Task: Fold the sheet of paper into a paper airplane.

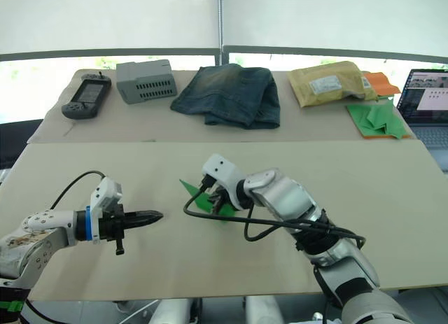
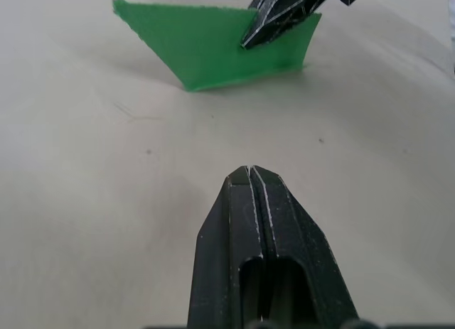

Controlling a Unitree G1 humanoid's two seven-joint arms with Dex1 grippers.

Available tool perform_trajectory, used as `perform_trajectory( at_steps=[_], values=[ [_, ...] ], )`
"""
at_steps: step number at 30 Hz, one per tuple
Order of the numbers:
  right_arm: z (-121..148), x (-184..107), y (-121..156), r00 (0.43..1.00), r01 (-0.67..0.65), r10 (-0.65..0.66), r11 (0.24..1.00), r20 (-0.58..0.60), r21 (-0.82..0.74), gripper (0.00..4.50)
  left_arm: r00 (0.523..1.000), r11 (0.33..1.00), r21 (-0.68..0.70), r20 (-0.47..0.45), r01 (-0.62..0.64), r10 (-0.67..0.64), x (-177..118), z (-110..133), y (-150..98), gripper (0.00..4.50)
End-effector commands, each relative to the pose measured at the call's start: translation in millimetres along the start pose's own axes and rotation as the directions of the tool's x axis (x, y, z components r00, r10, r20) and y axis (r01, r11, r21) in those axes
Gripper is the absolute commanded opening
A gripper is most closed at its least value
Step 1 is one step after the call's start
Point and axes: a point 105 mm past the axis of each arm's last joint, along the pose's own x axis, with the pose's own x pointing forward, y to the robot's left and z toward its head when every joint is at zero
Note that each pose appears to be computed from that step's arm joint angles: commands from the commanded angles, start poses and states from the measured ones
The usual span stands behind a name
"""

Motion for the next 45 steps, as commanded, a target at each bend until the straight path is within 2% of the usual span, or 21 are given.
perform_trajectory(
  at_steps=[1,4,9,12,16,19,23,27,30,33,38,43,45],
  values=[
    [16.2,-22.1,-11.7,0.997,0.052,-0.048,0.997,0.062,-0.065,0.05,0.985,0.998,0.06,0.174,0.0,-0.01,-1.2,40.8,-1.5,0.0],
    [10.5,-44.8,-32.7,0.989,0.138,-0.136,0.99,0.055,-0.02,0.05,0.969,0.996,0.089,0.245,-0.005,-0.017,1.4,59.7,-1.0,0.0],
    [-18.1,-85.3,-80.7,0.936,0.351,-0.351,0.935,-0.012,0.052,0.05,0.962,0.992,0.12,0.265,0.033,-0.065,10.2,70.2,-6.6,0.0],
    [-47.8,-127.8,-126.3,0.836,0.548,-0.543,0.816,-0.082,0.182,0.05,0.957,0.988,0.139,0.272,0.06,-0.096,16.8,75.6,-9.7,0.0],
    [-87.5,-172.9,-167.1,0.698,0.713,-0.694,0.653,-0.176,0.255,0.05,0.955,0.981,0.172,0.268,0.086,-0.131,24.5,79.2,-13.2,0.0],
    [-109.7,-183.7,-183.4,0.652,0.754,-0.729,0.598,-0.209,0.27,0.05,0.944,0.973,0.197,0.279,0.122,-0.175,29.1,82.9,-19.7,0.0],
    [-122.9,-181.6,-197.3,0.657,0.741,-0.728,0.576,-0.195,0.345,0.05,0.937,0.969,0.207,0.289,0.137,-0.194,33.2,86.8,-21.5,0.0],
    [-142.3,-177.8,-205.0,0.639,0.766,-0.728,0.573,-0.249,0.29,0.05,0.932,0.97,0.197,0.303,0.144,-0.2,35.8,89.3,-22.5,0.0],
    [-142.1,-177.8,-208.8,0.642,0.754,-0.732,0.552,-0.226,0.355,0.05,0.932,0.97,0.197,0.304,0.139,-0.195,35.9,90.2,-21.5,0.0],
    [-132.1,-185.5,-208.6,0.646,0.749,-0.737,0.562,-0.198,0.351,0.93,0.934,0.972,0.196,0.304,0.133,-0.189,34.0,89.4,-20.9,0.0],
    [-118.9,-201.4,-208.7,0.634,0.753,-0.757,0.556,-0.16,0.353,2.7,0.935,0.974,0.184,0.305,0.129,-0.181,33.4,89.4,-19.5,0.0],
    [-91.9,-227.4,-200.3,0.629,0.747,-0.773,0.572,-0.082,0.338,4.41,0.941,0.979,0.166,0.295,0.12,-0.165,30.1,90.9,-14.2,0.0],
    [-83.6,-232.0,-195.2,0.64,0.735,-0.767,0.595,-0.043,0.324,4.46,0.947,0.981,0.154,0.28,0.115,-0.155,28.9,89.6,-11.6,0.0]
  ],
)
